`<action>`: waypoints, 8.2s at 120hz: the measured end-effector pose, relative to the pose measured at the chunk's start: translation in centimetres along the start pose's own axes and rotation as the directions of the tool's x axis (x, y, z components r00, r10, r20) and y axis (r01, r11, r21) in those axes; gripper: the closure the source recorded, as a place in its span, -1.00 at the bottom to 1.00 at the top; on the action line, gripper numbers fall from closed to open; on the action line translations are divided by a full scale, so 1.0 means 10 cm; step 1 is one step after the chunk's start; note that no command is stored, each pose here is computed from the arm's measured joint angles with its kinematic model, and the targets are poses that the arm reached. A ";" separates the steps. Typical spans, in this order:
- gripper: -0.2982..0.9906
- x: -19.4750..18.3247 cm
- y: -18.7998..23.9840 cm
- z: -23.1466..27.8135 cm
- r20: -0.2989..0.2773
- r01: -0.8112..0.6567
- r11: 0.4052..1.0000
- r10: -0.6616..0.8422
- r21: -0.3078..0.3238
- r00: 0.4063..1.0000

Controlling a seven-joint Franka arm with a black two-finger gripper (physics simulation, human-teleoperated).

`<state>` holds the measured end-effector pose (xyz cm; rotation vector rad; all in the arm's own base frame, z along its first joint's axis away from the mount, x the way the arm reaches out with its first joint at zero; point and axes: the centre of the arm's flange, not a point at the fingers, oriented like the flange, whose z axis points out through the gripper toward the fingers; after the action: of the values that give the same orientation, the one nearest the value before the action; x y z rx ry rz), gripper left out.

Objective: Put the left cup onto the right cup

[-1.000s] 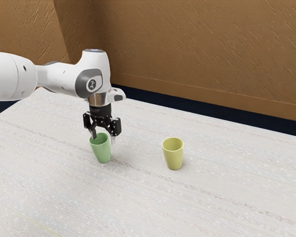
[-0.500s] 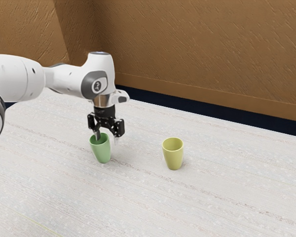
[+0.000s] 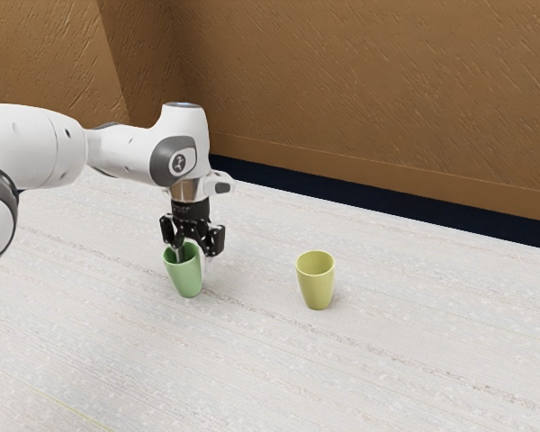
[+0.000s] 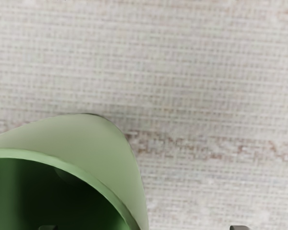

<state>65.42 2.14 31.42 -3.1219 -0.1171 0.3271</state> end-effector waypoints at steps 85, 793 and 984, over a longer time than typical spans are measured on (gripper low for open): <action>0.48 0.02 -0.01 0.02 -0.005 0.016 1.000 -0.016 -0.013 1.000; 0.68 -0.24 2.93 -1.46 -0.187 -0.290 0.940 0.322 0.179 0.928; 0.38 0.02 2.97 -1.05 -0.158 -0.321 0.933 0.346 0.165 0.925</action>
<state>70.01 -27.39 41.40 -3.0039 0.4253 0.0372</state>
